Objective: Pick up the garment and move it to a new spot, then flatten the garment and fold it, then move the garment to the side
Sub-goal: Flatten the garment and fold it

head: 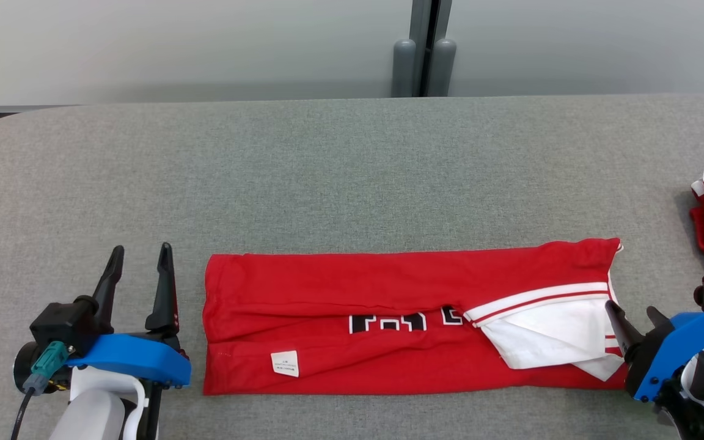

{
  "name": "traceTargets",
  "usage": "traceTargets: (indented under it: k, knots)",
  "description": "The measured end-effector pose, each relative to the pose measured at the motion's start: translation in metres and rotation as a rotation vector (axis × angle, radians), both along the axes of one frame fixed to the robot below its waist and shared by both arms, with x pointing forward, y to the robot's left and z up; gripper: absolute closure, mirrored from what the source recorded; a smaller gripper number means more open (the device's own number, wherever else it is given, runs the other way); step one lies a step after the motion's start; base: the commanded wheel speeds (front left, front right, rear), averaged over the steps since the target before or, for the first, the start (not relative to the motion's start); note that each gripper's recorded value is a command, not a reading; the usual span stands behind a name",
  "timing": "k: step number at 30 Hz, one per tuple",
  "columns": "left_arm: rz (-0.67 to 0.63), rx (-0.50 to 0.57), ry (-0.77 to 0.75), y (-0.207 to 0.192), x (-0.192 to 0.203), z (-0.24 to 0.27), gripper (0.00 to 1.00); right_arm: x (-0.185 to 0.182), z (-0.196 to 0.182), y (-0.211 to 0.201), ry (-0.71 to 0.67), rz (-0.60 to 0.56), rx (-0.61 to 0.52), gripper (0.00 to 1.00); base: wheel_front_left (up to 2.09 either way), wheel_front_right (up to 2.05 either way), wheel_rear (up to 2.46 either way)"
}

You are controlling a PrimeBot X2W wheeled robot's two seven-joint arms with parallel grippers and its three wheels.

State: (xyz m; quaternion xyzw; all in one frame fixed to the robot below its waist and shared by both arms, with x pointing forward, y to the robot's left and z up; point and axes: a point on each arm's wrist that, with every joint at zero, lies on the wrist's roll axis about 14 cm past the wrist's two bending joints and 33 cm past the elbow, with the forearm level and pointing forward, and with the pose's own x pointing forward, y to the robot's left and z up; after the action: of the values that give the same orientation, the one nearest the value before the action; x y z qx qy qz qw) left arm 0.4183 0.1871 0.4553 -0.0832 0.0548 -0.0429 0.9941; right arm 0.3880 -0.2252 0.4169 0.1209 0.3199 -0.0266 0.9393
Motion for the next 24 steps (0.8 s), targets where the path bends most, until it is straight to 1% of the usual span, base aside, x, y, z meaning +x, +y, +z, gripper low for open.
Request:
traceTargets:
  k: [2, 4, 14, 17, 19, 20, 21, 24]
  knots:
    - [0.006, 0.000, 0.003, 0.003, -0.001, -0.001, 0.00, 0.002, -0.007, -0.006, 0.019, -0.002, -0.038, 0.00, 0.00, 0.00, 0.00]
    - [0.013, -0.005, -0.003, 0.004, -0.002, 0.000, 0.00, 0.003, -0.018, -0.007, 0.050, -0.006, -0.050, 0.00, 0.00, 0.00, 0.00]
    - [0.026, -0.007, 0.019, 0.008, -0.011, -0.009, 0.00, 0.013, -0.039, -0.002, 0.120, -0.015, -0.007, 0.00, 0.00, 0.00, 0.00]
    - [0.034, -0.004, 0.016, 0.011, -0.011, -0.008, 0.00, 0.014, -0.046, 0.003, 0.153, 0.002, 0.001, 0.00, 0.00, 0.00, 0.00]
    - [0.038, -0.002, 0.012, 0.013, -0.011, -0.007, 0.00, 0.013, -0.049, 0.009, 0.179, 0.033, -0.001, 0.00, 0.00, 0.00, 0.00]
    - [0.040, -0.003, 0.011, 0.013, -0.011, -0.007, 0.00, 0.013, -0.049, 0.012, 0.185, 0.047, 0.003, 0.15, 0.00, 0.00, 0.00]
    - [0.040, -0.004, 0.009, 0.014, -0.010, -0.006, 0.00, 0.013, -0.048, 0.017, 0.184, 0.056, 0.025, 0.99, 0.00, 0.00, 0.00]
    - [0.043, -0.003, 0.004, 0.015, -0.010, -0.005, 0.00, 0.016, -0.042, 0.034, 0.157, 0.082, 0.094, 1.00, 0.00, 0.00, 0.00]
